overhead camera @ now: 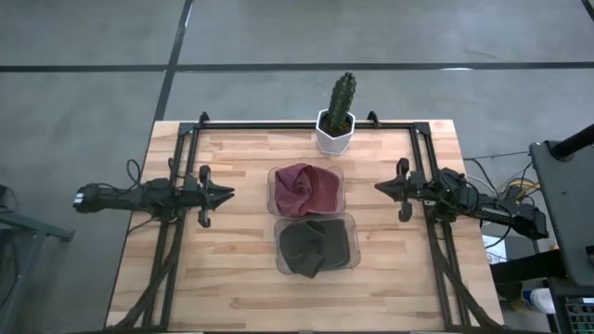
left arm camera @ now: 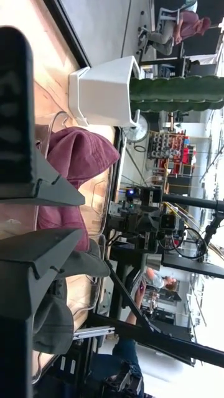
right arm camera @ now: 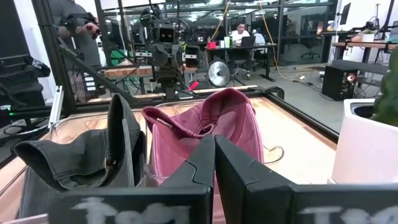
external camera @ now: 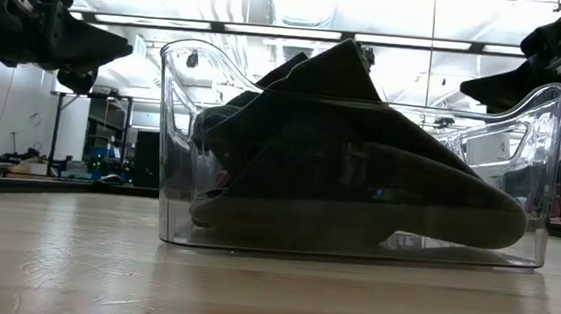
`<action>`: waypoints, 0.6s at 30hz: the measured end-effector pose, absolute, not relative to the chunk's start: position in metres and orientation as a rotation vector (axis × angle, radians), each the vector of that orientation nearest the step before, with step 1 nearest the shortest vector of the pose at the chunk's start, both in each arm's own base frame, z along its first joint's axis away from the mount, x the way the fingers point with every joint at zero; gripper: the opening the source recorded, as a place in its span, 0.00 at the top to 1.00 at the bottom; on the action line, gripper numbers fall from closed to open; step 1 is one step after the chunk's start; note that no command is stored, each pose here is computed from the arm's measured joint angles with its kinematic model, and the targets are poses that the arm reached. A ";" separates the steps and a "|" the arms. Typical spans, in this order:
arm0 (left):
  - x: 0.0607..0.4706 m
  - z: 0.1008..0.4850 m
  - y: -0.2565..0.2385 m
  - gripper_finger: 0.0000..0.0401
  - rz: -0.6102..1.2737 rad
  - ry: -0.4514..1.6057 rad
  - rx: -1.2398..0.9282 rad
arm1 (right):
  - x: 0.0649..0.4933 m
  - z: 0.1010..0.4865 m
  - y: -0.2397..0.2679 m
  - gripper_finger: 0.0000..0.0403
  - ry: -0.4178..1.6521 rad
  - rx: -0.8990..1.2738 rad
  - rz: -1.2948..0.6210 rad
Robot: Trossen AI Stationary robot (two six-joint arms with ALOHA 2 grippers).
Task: Pick & Place hat
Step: Return to Home Position
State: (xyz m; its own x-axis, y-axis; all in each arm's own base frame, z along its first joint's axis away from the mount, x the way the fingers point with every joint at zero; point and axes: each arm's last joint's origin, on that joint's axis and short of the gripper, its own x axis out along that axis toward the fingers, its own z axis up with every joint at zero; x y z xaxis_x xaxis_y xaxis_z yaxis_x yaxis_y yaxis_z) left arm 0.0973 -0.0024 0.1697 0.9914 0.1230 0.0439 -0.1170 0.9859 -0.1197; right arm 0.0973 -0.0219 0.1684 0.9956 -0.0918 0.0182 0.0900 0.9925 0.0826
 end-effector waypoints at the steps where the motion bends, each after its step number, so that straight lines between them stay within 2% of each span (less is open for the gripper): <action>1: 0.097 0.170 -0.002 0.86 0.121 -0.051 -0.118 | 0.097 0.168 -0.022 0.98 -0.022 0.082 -0.091; 18: 0.097 0.169 -0.002 0.86 0.120 -0.050 -0.140 | 0.097 0.168 -0.022 0.98 -0.022 0.085 -0.088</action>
